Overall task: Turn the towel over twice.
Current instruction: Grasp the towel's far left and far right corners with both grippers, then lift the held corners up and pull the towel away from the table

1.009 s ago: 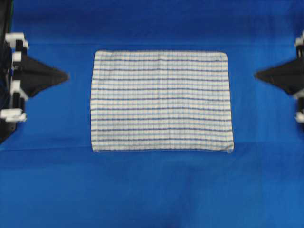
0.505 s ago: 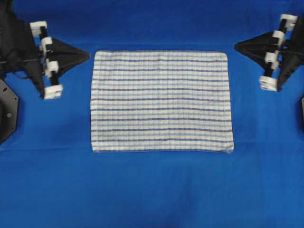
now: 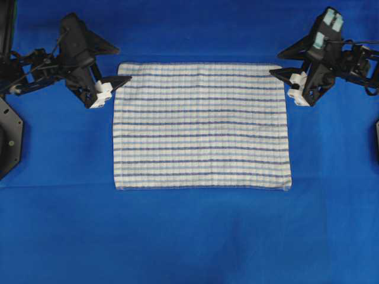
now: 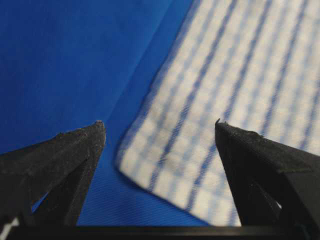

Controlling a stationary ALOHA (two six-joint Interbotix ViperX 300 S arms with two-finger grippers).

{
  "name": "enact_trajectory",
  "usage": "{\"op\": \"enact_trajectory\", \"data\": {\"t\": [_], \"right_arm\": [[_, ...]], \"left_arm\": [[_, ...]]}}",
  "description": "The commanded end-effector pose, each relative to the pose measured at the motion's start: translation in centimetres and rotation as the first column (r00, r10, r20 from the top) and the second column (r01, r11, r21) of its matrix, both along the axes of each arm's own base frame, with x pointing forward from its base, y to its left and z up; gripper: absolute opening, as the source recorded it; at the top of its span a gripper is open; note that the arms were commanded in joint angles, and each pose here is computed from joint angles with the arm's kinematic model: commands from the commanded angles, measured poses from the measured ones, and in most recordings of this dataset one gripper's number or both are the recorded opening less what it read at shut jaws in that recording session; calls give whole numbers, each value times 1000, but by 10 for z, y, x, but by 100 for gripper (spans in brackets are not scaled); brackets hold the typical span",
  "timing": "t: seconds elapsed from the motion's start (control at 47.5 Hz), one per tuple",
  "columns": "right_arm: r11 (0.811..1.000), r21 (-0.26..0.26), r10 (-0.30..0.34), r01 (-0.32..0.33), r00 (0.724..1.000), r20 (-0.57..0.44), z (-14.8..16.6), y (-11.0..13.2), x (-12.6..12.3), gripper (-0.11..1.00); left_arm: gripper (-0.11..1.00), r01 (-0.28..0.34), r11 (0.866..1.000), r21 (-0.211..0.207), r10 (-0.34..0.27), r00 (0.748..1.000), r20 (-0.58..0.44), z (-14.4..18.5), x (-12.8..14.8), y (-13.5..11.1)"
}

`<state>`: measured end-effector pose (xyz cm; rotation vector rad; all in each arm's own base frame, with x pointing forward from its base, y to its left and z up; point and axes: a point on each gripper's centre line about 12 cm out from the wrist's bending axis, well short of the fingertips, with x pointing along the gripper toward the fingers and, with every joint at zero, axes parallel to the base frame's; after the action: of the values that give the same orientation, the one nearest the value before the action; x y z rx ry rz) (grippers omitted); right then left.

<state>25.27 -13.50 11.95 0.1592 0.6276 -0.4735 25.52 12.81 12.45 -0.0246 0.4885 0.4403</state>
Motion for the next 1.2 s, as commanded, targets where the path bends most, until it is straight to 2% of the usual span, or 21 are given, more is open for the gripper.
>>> {"op": "enact_trajectory", "data": {"t": [0.0, 0.336, 0.463, 0.568, 0.694, 0.82, 1.009, 1.178], "right_arm": [[1000, 0, -15, 15, 1000, -5, -6, -8, 5, 58], [997, 29, -64, 66, 996, -65, -31, -25, 3, 58], [997, 36, -63, 66, 995, -83, -37, -25, 2, 54], [997, 37, -64, 67, 994, -86, -38, -26, 2, 38], [998, 36, -57, 61, 994, -92, -39, -25, 2, 6], [998, 36, -56, 60, 994, -94, -39, -25, 2, 5], [998, 32, -59, 61, 995, -82, -35, -25, 3, 5], [997, 14, -73, 74, 997, -38, -20, -28, 3, 5]], "left_arm": [[90, -4, 1000, 21, 4, 1000, 8, -1, 6, 7], [89, -66, 998, -15, 64, 995, -75, -40, 0, 25], [86, -78, 997, -26, 75, 993, -92, -47, 0, 29], [69, -82, 996, -39, 77, 990, -119, -52, 0, 30], [33, -82, 995, -59, 72, 985, -157, -59, 0, 30], [4, -84, 994, -64, 72, 983, -166, -60, -1, 29], [3, -88, 994, -66, 77, 985, -157, -56, -2, 29], [3, -82, 996, -33, 79, 992, -99, -33, 5, 33]]}}
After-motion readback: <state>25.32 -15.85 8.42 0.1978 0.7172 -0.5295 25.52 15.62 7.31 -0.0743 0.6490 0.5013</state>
